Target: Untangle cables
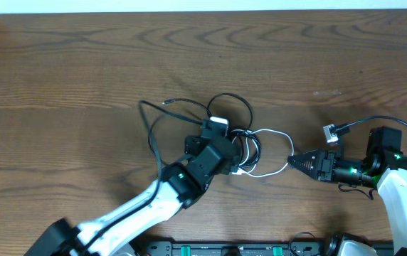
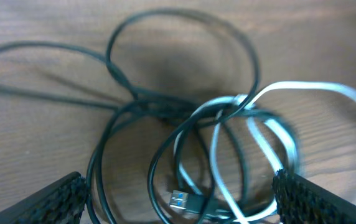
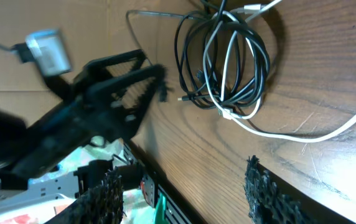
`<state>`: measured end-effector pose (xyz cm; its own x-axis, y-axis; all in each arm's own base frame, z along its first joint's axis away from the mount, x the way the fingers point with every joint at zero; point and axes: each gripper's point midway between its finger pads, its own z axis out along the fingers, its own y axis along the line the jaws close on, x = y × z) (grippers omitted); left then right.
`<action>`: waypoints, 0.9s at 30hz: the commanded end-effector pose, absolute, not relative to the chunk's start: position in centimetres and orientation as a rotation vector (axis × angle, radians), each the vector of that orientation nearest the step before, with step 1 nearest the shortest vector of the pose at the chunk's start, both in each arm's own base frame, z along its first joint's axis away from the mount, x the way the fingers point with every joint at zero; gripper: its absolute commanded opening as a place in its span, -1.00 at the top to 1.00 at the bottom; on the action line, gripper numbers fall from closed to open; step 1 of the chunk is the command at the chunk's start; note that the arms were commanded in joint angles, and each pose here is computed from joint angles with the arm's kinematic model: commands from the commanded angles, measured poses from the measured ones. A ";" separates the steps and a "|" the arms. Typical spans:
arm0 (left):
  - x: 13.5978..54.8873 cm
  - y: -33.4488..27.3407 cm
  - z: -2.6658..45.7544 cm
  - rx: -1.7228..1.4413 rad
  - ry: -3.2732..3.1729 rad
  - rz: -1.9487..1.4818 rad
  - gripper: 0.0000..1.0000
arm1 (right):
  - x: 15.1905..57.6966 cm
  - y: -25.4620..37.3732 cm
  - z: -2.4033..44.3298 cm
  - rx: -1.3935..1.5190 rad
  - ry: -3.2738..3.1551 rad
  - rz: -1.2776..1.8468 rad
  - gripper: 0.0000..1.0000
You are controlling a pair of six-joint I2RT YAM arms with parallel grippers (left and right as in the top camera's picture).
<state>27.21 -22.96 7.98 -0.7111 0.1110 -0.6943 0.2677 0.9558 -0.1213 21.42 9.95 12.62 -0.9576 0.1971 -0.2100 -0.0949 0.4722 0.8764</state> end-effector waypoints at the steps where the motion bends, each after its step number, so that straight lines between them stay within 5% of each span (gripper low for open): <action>1: 27.7 -22.8 6.3 0.309 2.378 -0.204 -0.89 | 21.3 10.2 12.7 0.031 2.438 1.458 -0.22; 14: 30.6 -19.1 5.0 0.168 2.358 -0.020 -0.74 | 21.2 9.8 11.9 0.039 2.483 1.403 -0.25; 27: 27.8 -22.0 1.8 0.437 2.534 -0.273 -0.73 | 21.2 9.7 11.8 0.040 2.493 1.391 -0.24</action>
